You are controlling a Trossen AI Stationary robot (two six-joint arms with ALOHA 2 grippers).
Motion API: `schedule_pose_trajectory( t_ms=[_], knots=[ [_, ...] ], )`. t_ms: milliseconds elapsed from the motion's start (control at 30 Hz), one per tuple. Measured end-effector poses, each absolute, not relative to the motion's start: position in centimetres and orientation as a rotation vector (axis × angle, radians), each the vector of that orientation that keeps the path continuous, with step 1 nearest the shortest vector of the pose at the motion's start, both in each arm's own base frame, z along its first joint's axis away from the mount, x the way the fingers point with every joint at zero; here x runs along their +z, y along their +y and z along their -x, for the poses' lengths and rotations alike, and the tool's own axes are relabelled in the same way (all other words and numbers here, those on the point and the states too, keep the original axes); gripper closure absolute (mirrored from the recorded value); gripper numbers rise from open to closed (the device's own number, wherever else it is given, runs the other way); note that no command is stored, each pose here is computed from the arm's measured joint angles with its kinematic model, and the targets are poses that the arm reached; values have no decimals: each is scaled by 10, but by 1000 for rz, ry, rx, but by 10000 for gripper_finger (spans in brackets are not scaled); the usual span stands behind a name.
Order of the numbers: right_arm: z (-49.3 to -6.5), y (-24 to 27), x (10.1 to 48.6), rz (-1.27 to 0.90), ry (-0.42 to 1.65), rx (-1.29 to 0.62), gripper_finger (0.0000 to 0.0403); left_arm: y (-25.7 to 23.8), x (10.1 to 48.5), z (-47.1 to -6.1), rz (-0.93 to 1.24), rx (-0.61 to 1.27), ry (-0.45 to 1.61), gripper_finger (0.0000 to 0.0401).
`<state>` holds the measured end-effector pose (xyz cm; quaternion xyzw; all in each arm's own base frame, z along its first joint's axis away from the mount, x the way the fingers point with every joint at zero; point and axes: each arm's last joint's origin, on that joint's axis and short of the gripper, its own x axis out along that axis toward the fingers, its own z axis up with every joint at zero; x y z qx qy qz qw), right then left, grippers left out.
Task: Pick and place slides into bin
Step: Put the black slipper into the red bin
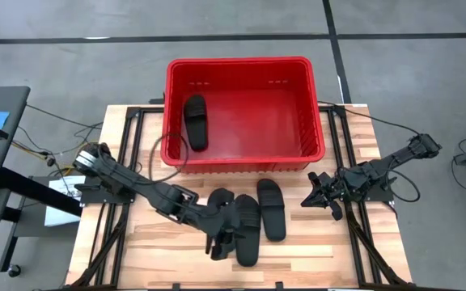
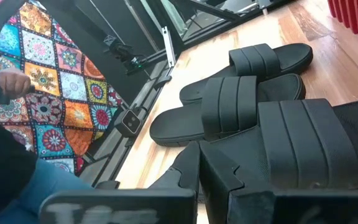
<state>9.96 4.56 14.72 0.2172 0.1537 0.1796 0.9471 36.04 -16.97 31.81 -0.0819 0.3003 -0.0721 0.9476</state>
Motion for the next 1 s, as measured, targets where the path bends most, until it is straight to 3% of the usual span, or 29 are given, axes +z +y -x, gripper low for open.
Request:
schedule_pose_trajectory(
  t_ms=[400, 1000],
  knots=[
    [-100, 46, 147, -442, 313, 366, 403, -199, 268, -377, 196, -139, 707, 272],
    [-100, 46, 147, -441, 317, 365, 403, -241, 213, -372, -147, -281, 809, 272]
  ],
)
